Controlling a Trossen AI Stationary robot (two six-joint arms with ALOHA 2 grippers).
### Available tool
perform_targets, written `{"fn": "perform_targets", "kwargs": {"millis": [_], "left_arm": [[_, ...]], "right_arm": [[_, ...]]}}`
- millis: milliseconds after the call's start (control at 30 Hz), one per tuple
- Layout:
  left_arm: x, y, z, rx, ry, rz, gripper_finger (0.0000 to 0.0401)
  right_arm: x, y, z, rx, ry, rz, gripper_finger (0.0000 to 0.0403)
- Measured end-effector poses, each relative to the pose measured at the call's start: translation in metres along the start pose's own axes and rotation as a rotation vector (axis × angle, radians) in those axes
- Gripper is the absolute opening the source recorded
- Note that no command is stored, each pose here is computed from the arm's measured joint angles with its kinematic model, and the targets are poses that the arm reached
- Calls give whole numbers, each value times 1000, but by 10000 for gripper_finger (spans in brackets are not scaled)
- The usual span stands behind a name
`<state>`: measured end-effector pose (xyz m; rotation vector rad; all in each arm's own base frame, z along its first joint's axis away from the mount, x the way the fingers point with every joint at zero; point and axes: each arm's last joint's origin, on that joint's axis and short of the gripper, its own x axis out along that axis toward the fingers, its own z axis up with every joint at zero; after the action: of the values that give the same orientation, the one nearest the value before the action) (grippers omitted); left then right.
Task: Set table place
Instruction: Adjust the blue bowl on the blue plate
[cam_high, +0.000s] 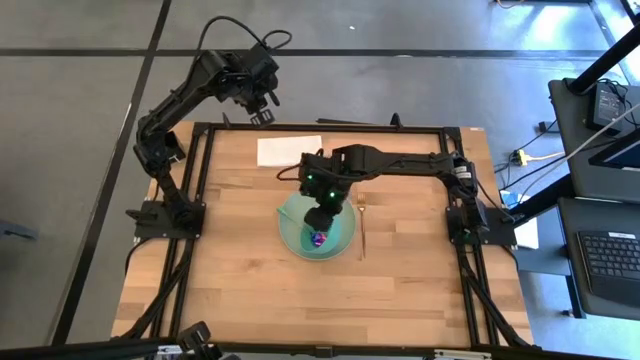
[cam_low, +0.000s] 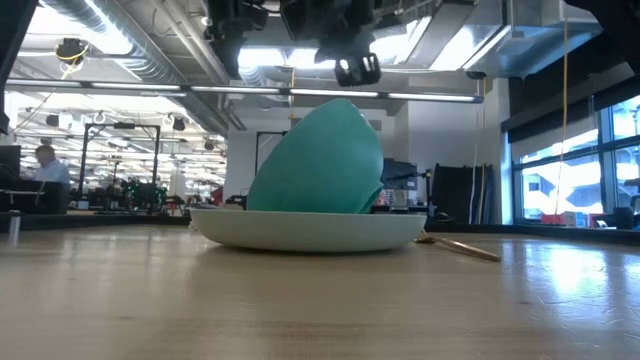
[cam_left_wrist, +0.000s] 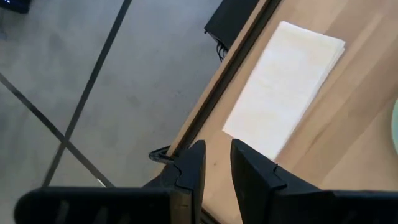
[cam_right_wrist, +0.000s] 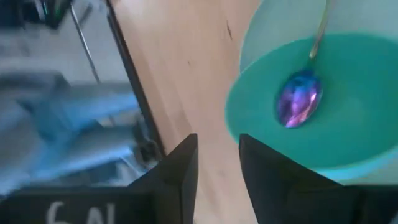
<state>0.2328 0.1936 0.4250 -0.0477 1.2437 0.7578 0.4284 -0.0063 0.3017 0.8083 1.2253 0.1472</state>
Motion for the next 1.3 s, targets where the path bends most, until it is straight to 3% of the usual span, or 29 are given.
{"fn": "perform_targets", "kwargs": {"millis": [233, 300, 400, 467, 633, 833, 1033, 1300], "left_arm": [[-3, -11, 0, 35, 8, -25, 69], [-5, -15, 1, 25, 1, -43, 69], [-7, -21, 2, 9, -16, -79, 69], [-8, -25, 4, -8, -33, -88, 69], [-11, -34, 6, -79, -47, -102, 69], [-15, -43, 7, -134, -52, -118, 69], [-17, -48, 7, -125, -58, -124, 69], [-17, -47, 7, -126, -58, -121, 69]], "right_arm": [[2, -7, -9, -501, 100, -44, 118], [3, -11, -10, -628, 113, -109, 118], [3, -19, -9, -750, 152, -223, 118], [2, -22, -8, -821, 172, -228, 118], [4, -27, -11, -951, 246, -193, 118], [5, -29, -15, -992, 298, -184, 118], [8, -20, -15, -1091, 285, -233, 118], [23, 0, -25, -1228, 292, -215, 118]]}}
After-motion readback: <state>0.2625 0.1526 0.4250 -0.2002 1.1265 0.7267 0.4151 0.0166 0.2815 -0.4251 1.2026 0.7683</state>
